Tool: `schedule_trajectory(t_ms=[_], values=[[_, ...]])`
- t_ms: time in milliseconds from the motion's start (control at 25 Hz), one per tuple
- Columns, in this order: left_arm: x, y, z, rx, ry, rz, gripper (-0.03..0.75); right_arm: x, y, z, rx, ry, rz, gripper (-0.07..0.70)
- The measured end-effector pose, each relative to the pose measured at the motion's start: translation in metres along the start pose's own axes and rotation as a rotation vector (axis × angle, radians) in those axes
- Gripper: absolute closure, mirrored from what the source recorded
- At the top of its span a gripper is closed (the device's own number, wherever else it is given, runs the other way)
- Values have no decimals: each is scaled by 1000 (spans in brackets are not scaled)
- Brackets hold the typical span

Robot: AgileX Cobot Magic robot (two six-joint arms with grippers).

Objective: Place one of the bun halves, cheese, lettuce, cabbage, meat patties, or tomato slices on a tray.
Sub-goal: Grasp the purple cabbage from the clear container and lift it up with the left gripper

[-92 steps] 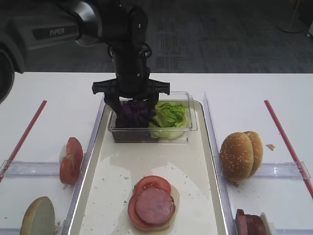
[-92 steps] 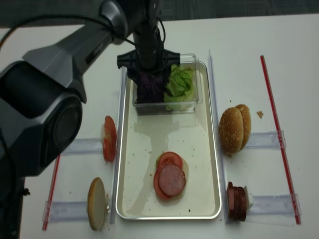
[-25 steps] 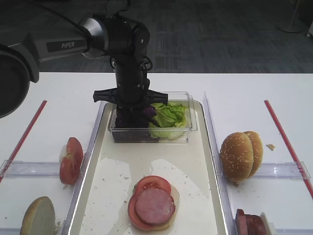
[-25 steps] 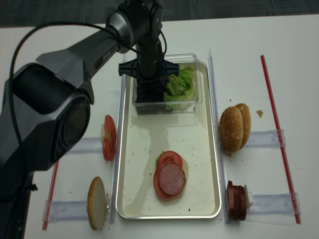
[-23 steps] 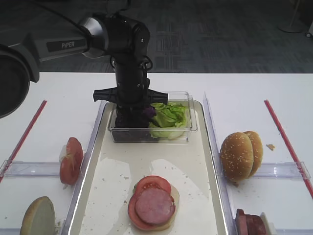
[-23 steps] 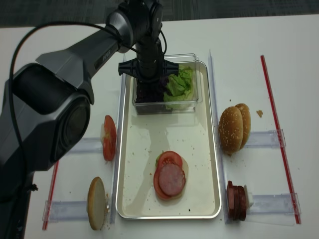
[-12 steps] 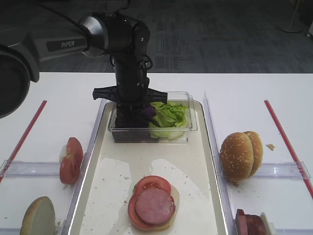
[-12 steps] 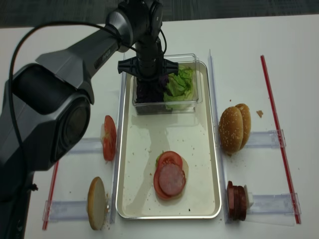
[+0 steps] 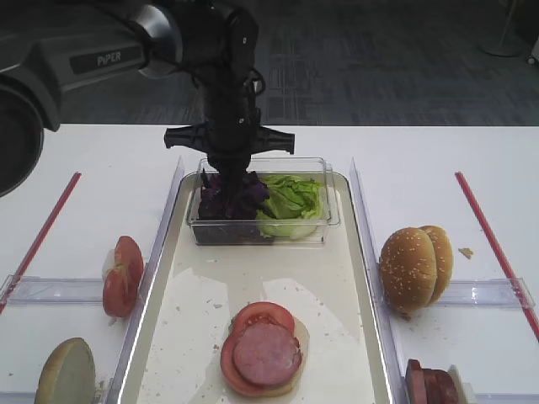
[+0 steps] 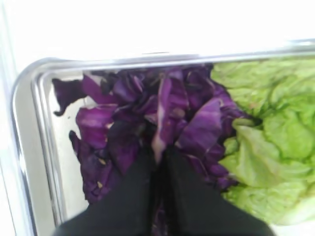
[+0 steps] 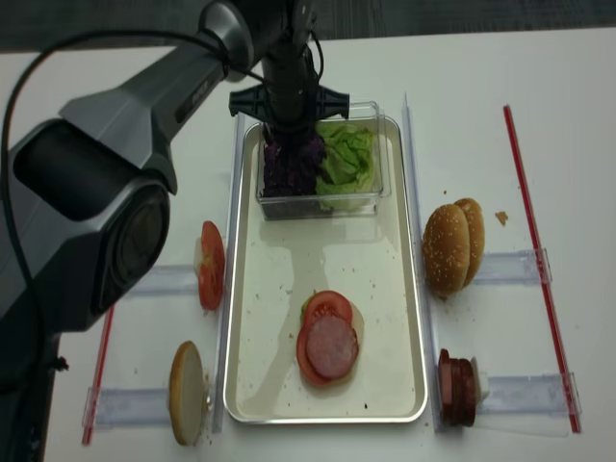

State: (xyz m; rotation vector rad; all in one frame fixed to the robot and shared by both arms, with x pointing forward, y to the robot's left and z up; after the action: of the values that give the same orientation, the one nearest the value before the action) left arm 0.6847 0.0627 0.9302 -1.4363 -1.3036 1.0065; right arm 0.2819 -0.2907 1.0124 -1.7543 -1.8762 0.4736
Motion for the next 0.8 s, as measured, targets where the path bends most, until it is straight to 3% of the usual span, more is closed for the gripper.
schedule_trajectory(t_ms=[600, 800], values=[[-5, -49, -11, -87, -17, 83, 719, 0, 0, 0, 0, 0, 0, 267], [-14, -56, -7, -96, 0, 93, 719, 0, 0, 0, 0, 0, 0, 267]])
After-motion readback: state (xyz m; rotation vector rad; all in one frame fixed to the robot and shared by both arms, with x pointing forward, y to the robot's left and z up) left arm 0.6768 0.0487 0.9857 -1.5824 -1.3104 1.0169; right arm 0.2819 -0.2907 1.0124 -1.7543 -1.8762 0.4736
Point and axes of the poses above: a point on each arm's last joint axis where the gripper is mounted, y pointing out along that axis toward the gripper, x along the wrist's bending axis when the last joint is at zero, z = x × y, the point moved 5 cm from there along y, pointing out along that axis toward the gripper, and after that the axes turned 5 degrees about y, right-handed, at the moved point
